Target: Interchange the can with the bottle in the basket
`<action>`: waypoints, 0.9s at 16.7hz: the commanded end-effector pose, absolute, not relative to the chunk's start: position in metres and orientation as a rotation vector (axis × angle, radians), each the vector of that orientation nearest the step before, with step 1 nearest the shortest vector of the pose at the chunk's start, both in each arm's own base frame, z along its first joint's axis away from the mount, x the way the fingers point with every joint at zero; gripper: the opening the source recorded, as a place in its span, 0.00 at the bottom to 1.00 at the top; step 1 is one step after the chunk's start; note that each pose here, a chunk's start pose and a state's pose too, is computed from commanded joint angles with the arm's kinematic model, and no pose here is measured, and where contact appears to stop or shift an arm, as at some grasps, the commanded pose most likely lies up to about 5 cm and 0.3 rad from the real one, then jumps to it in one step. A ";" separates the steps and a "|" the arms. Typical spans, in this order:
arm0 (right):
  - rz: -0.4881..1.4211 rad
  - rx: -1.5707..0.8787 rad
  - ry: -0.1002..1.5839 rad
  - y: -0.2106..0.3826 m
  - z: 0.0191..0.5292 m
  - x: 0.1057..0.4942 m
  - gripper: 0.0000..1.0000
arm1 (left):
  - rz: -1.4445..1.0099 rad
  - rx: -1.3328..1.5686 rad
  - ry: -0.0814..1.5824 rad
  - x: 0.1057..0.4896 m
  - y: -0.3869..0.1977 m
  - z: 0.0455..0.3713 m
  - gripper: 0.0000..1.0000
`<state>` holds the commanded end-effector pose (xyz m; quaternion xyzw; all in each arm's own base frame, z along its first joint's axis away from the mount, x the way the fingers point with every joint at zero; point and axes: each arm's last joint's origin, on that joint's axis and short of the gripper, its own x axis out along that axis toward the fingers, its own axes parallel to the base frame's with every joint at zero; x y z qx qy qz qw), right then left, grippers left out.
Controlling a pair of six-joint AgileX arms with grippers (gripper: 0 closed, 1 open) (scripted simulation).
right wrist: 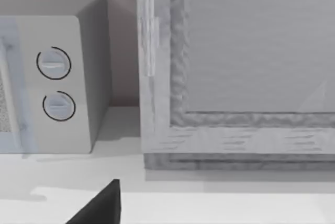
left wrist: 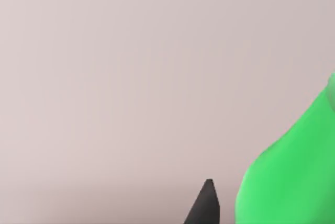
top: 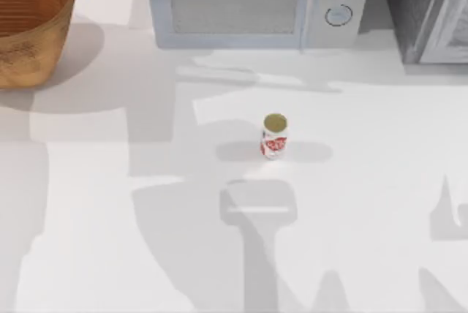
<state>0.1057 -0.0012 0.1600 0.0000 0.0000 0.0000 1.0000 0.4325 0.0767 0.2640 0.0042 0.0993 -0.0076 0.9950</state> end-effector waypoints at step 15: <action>0.000 0.000 0.000 -0.001 0.160 0.106 1.00 | -0.015 0.009 0.198 0.433 0.077 0.264 0.83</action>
